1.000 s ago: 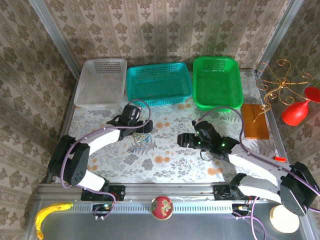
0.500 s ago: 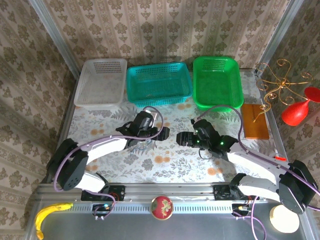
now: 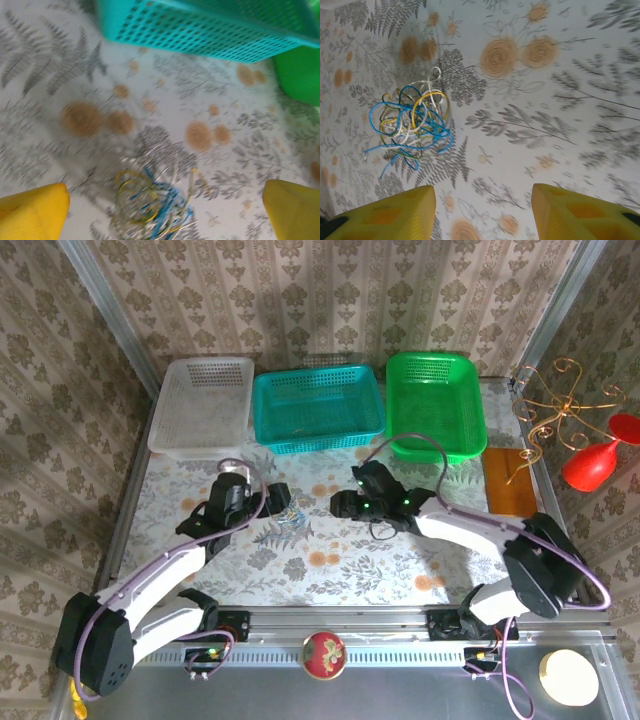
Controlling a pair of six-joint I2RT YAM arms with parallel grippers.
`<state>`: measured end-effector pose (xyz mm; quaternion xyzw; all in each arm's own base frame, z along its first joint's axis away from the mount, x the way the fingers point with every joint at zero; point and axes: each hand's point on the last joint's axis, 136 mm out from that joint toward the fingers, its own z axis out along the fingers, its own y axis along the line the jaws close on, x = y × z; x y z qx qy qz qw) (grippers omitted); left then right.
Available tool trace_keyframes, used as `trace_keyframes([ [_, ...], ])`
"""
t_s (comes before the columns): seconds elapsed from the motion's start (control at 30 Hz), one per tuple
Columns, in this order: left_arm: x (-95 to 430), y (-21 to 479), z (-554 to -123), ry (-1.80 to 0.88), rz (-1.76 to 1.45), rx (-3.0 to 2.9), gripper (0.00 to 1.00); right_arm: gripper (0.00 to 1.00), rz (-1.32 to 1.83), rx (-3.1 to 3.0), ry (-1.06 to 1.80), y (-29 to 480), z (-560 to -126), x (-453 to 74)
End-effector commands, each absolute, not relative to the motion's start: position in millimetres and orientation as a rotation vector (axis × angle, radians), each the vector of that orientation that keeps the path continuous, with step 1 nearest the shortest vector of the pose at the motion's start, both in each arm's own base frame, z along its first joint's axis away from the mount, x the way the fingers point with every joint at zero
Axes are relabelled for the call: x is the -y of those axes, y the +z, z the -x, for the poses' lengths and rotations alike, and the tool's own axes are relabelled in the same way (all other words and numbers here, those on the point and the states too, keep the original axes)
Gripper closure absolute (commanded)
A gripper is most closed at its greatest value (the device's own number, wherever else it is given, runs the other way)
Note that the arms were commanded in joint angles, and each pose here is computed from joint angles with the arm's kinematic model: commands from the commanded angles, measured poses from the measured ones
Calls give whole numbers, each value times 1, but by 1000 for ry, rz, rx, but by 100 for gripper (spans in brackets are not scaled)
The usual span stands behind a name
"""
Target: Untangle the cables
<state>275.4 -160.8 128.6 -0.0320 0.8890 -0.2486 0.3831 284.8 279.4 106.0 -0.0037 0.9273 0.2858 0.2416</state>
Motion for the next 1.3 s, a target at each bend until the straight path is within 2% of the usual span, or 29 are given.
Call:
trace_keyframes([
  [0.0, 151, 122, -267, -661, 163, -2277, 0, 46, 13, -2532, 907, 107, -292, -315],
  [0.17, 144, 121, -263, -669, 191, -2267, 0, 43, -49, -2559, 939, 86, -305, -336],
  [0.5, 144, 128, -266, -708, 227, -2236, 0, 45, -278, -2518, 1069, 62, -330, -356],
  [0.67, 145, 129, -266, -727, 233, -2231, 0, 50, -413, -2459, 1184, 56, -340, -361],
  [1.1, 145, 131, -268, -734, 236, -2219, 0, 59, -478, -2448, 1242, 46, -344, -369],
  [1.2, 146, 132, -269, -733, 233, -2218, 0, 66, -481, -2444, 1248, 45, -344, -368],
  [1.27, 145, 131, -269, -730, 234, -2220, 0, 78, -479, -2436, 1254, 47, -344, -368],
])
